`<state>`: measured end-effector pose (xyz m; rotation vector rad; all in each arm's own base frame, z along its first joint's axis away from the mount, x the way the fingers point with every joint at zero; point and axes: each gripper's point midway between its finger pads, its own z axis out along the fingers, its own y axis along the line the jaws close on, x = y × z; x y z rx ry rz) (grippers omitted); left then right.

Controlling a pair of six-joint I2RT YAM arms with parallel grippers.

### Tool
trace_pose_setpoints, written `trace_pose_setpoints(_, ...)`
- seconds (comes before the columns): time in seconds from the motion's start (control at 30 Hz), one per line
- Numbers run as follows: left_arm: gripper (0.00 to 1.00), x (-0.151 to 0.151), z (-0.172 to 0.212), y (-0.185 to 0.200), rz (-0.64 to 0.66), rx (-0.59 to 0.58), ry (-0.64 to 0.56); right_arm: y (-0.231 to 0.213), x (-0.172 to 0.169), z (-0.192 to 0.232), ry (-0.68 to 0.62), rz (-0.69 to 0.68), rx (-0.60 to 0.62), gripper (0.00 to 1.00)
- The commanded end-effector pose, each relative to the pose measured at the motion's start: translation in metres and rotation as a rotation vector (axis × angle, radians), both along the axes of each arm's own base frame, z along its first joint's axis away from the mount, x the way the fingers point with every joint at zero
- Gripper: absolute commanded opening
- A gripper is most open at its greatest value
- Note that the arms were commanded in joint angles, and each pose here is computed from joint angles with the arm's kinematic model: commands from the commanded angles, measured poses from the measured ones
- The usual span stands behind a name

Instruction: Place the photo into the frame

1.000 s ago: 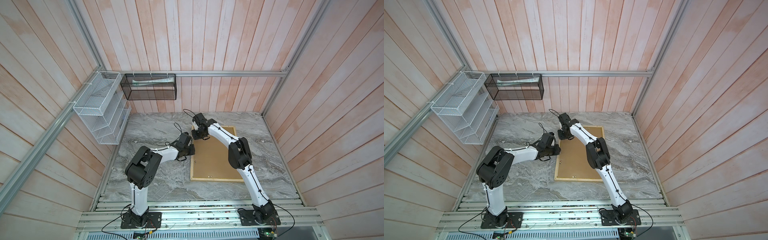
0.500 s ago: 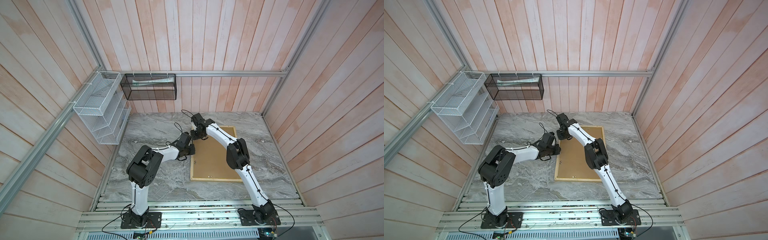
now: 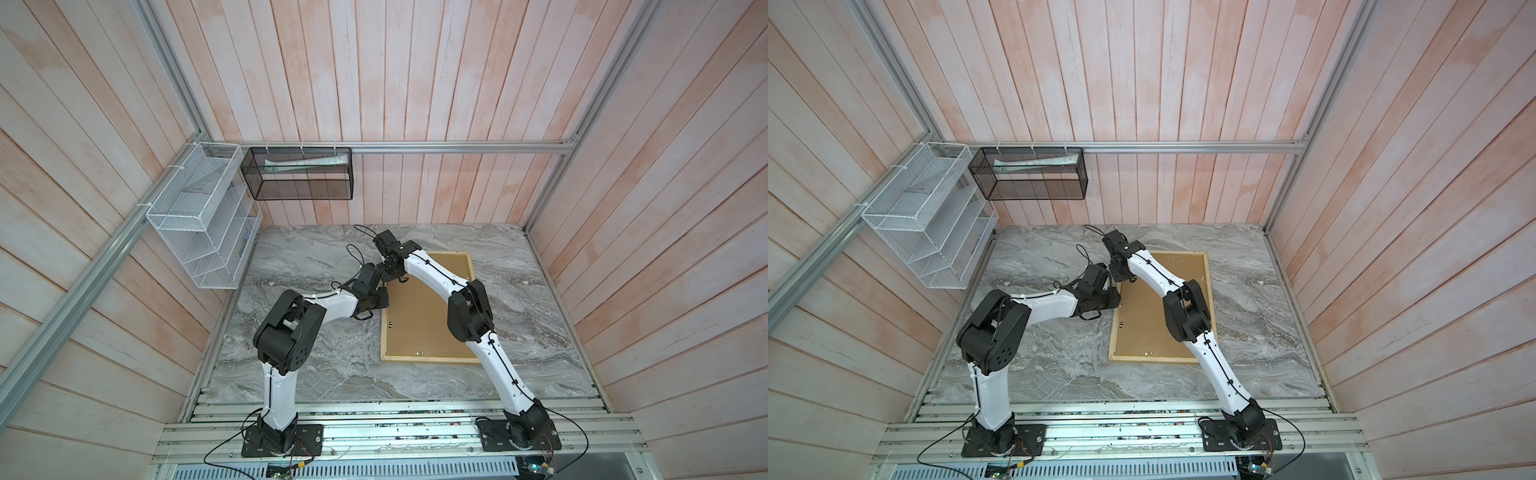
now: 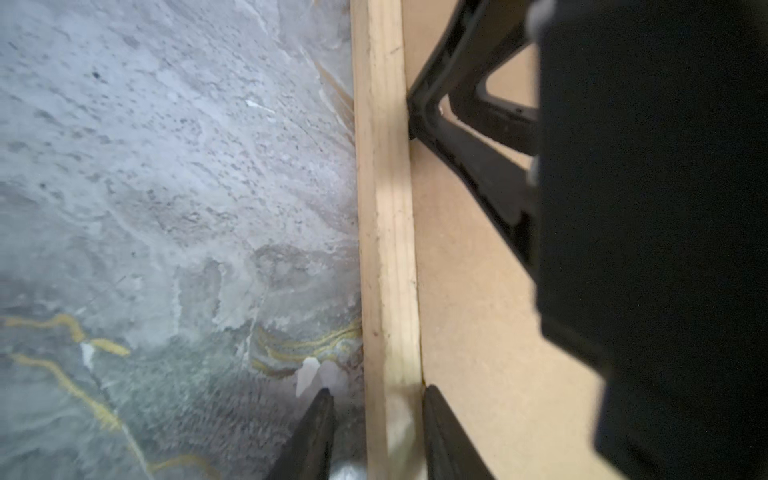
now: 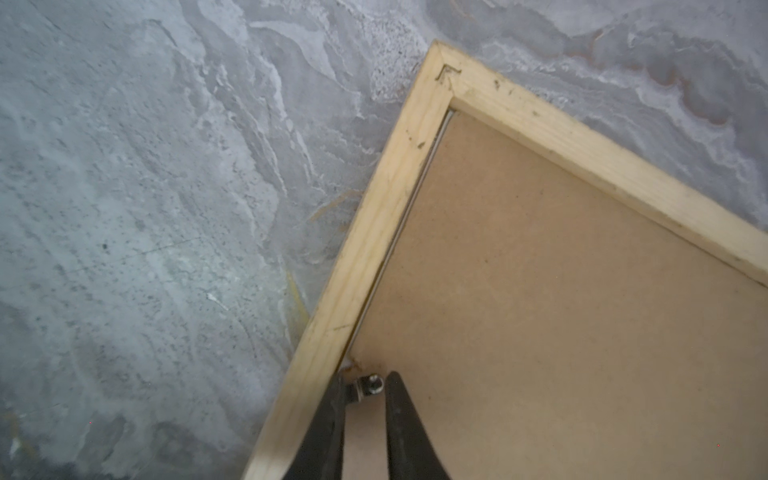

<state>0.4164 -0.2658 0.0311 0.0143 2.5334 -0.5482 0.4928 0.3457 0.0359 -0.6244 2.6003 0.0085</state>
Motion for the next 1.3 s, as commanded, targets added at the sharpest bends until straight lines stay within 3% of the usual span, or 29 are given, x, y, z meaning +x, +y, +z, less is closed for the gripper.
trace_pose_setpoints(0.0,0.39,0.015,0.0,-0.003,-0.015,0.017,-0.043,-0.028,-0.048,-0.095,0.238,0.083,-0.179,0.2)
trace_pose_setpoints(0.23,0.4,0.027,0.003,-0.009,-0.031,-0.007,-0.063,-0.027,-0.067,-0.113,0.336,0.092,-0.168,0.2)
trace_pose_setpoints(0.4,0.4,0.034,0.003,-0.014,-0.042,-0.018,-0.069,-0.042,-0.08,-0.134,0.386,0.049,-0.237,0.19)
trace_pose_setpoints(0.63,0.37,0.036,0.002,-0.017,-0.046,-0.025,-0.068,-0.072,-0.078,-0.139,0.359,-0.043,-0.391,0.18)
trace_pose_setpoints(0.77,0.36,0.038,0.004,-0.02,-0.049,-0.04,-0.072,-0.055,-0.081,-0.134,0.379,-0.006,-0.301,0.18)
trace_pose_setpoints(1.0,0.32,0.038,0.006,-0.027,-0.068,-0.073,-0.067,-0.01,-0.088,-0.109,0.454,0.085,-0.005,0.17)
trace_pose_setpoints(1.27,0.28,0.036,-0.001,-0.03,-0.076,-0.084,-0.043,-0.001,-0.079,-0.095,0.494,0.03,0.206,0.1)
